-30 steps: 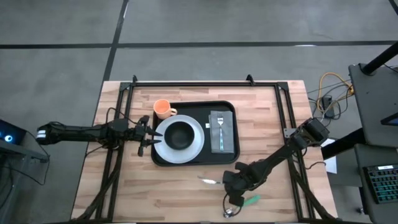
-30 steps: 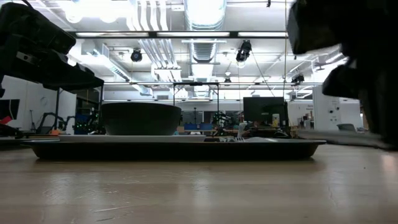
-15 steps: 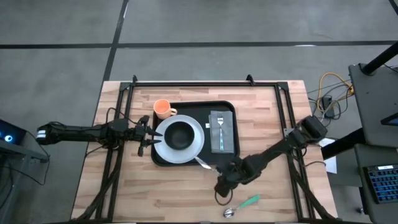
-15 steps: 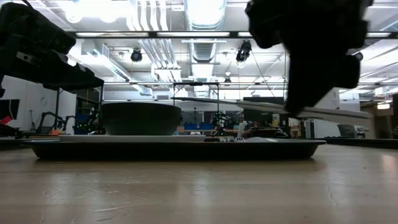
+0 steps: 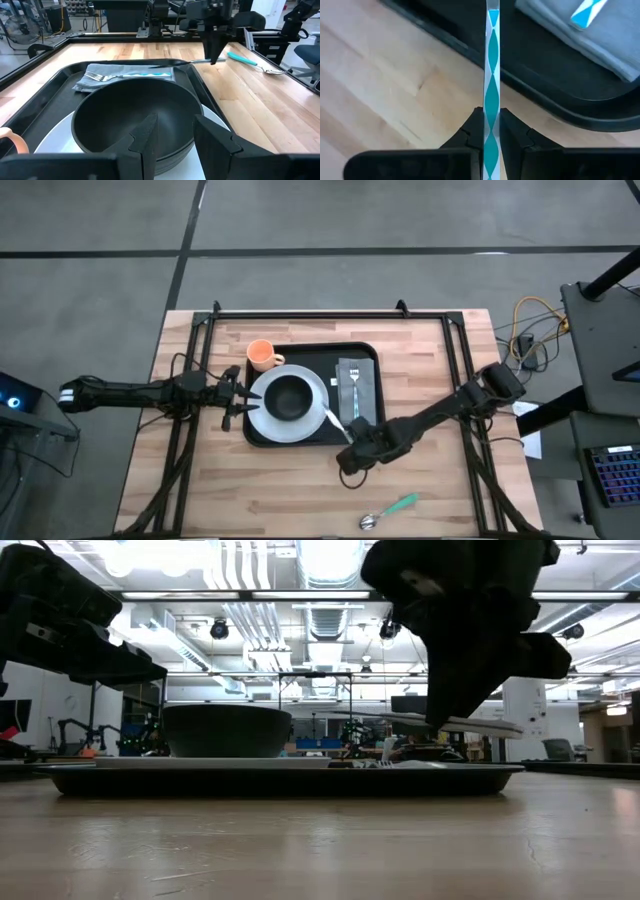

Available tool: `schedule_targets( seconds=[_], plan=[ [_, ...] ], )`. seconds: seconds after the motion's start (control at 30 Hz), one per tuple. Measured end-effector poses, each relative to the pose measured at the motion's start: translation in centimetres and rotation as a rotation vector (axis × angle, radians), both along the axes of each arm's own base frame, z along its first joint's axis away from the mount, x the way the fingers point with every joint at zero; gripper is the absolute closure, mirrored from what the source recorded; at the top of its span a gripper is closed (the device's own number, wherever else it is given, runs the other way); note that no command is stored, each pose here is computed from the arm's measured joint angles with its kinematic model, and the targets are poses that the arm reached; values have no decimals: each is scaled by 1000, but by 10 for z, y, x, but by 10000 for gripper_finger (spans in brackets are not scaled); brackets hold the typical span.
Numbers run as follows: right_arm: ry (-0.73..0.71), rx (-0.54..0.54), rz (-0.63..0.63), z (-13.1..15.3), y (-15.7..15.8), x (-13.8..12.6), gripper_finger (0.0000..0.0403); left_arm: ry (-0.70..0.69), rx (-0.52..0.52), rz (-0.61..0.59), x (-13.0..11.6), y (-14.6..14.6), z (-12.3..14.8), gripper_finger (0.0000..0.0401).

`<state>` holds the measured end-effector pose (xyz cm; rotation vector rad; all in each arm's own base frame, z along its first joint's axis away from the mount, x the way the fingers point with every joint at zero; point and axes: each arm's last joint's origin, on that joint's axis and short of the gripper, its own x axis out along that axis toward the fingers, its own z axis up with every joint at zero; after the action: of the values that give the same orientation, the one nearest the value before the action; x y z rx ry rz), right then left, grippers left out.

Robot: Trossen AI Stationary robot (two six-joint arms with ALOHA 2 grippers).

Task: Set up tray
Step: Put the blue knife on the gray napkin

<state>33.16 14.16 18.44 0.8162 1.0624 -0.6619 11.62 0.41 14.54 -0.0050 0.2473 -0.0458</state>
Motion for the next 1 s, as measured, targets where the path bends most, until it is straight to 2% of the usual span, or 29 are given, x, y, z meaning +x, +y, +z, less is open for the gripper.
schedule_targets(
  seconds=[0.2, 0.63, 1.0],
  plan=[
    [-15, 6, -122, 1, -12, 4, 379, 0, 0, 0, 0, 0, 0, 296],
    [69, 0, -405, 3, -43, -2, 379, 2, 0, 0, 0, 0, 0, 296],
    [112, 23, -546, 0, -83, 3, 378, 2, 0, 0, 0, 0, 0, 296]
  ],
)
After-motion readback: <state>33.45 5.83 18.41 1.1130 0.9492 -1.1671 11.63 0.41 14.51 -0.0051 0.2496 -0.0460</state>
